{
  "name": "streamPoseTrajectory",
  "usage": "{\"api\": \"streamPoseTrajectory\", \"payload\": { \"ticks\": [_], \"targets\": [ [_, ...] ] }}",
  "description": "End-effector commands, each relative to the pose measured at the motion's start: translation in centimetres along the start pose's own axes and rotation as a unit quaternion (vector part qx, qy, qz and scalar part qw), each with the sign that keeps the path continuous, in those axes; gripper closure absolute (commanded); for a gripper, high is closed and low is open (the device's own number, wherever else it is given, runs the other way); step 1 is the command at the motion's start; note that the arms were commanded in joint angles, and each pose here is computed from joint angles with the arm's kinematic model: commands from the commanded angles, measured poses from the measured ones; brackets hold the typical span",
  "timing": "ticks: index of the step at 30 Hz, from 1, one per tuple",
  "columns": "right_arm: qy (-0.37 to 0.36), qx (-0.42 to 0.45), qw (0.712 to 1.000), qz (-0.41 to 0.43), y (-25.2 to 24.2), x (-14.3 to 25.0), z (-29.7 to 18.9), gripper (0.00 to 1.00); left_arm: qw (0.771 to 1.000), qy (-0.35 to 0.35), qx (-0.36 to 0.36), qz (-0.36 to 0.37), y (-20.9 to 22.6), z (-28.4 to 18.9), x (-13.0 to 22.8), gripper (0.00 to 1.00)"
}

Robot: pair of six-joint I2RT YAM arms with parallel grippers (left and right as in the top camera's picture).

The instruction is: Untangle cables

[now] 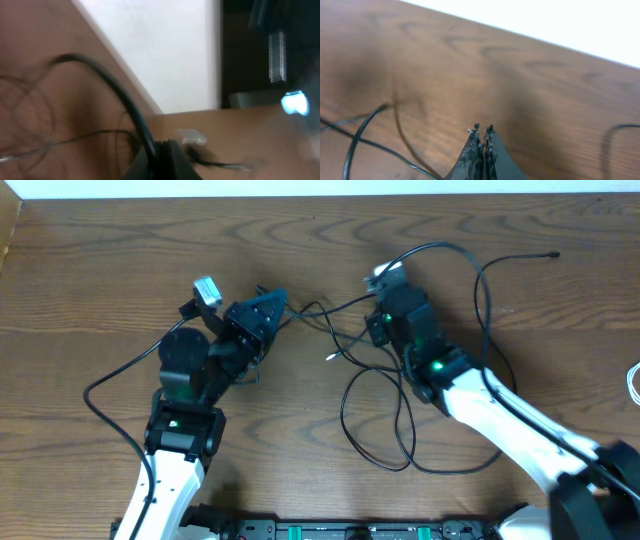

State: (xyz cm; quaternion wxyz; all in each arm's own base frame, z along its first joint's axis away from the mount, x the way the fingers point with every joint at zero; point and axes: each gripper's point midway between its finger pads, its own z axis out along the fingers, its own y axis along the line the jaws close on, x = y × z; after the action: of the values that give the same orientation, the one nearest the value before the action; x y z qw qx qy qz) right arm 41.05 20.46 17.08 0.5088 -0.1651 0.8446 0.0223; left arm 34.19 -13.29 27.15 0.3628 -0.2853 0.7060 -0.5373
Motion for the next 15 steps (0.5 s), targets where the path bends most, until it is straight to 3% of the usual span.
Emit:
{"api": "streamPoseTrajectory", "payload": {
  "ticks": [1,8,15],
  "targets": [
    [-0.061,0.03,0.997,0.04,-2.3,-4.4,-4.3,0.99,0.994,-0.027,-0.086,0.066,3.8,-0.4,-0.9,0.92],
    [-0.127,-0.14,0.981,0.04,1.8,-8.6,-10.7,0.99,0.963,-0.055,-0.245,0.093,11.2,-1.7,-1.9,0.92],
    [-0.133,-0.277,0.951,0.02,5.6,-8.9,-14.7,0.99,0.949,-0.057,-0.294,0.103,13.9,-1.6,-2.3,0.92]
  ]
}}
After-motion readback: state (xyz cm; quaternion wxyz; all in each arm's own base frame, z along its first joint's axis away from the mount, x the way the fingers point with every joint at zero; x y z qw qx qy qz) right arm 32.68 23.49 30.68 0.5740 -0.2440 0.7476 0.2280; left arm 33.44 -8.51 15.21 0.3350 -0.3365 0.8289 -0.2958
